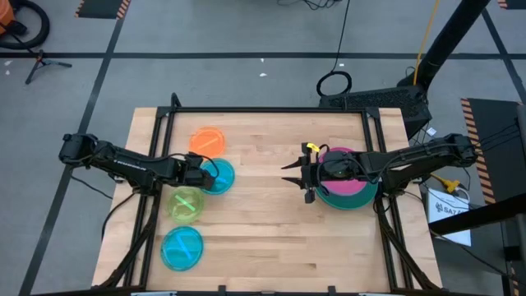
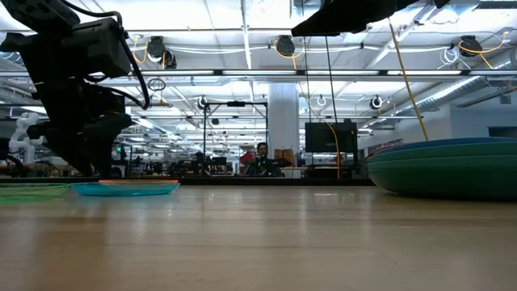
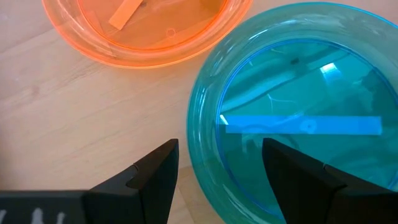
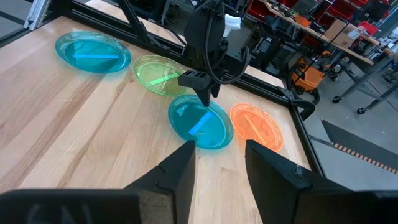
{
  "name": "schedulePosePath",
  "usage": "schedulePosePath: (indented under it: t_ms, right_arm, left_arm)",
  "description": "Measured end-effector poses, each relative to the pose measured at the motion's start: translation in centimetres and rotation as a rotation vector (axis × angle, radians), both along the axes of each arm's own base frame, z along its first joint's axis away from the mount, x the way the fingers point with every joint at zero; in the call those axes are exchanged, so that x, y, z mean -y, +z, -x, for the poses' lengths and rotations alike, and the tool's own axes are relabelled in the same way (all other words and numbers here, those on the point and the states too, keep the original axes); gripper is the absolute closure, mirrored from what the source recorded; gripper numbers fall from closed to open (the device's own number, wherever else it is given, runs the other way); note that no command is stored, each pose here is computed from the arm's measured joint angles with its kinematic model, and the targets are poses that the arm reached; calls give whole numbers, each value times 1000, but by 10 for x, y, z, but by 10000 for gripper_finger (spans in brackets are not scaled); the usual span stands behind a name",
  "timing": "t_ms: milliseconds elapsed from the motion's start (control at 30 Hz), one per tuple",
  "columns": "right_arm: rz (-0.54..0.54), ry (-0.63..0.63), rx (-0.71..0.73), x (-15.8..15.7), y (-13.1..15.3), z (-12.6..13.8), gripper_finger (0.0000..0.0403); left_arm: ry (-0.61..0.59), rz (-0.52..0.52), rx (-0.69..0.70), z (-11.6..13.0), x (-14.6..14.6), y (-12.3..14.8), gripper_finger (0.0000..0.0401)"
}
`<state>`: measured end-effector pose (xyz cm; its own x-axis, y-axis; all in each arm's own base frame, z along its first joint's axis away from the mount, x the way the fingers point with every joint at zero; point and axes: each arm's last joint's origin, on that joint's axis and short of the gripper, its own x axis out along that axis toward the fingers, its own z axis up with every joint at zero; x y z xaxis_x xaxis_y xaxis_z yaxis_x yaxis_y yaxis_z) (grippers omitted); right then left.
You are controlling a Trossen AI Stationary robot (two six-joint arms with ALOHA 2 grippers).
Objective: Stack plastic plates
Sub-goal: Stack the top light blue plate on top of the pink plate
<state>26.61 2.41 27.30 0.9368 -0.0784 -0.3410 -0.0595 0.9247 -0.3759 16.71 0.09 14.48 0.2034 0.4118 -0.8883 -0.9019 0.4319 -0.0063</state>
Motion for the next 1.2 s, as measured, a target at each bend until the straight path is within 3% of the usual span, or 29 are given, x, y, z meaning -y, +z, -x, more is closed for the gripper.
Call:
schedulePosePath:
  t_ms: [900,1200]
  right_arm:
    - [0,0,0,0,0,0,271]
    - [0,0,-7,0,-1,0,271]
  left_arm:
    - [1,-10,-2,0,0,0,165]
    - [4,-15,-79,-5,0,-14,165]
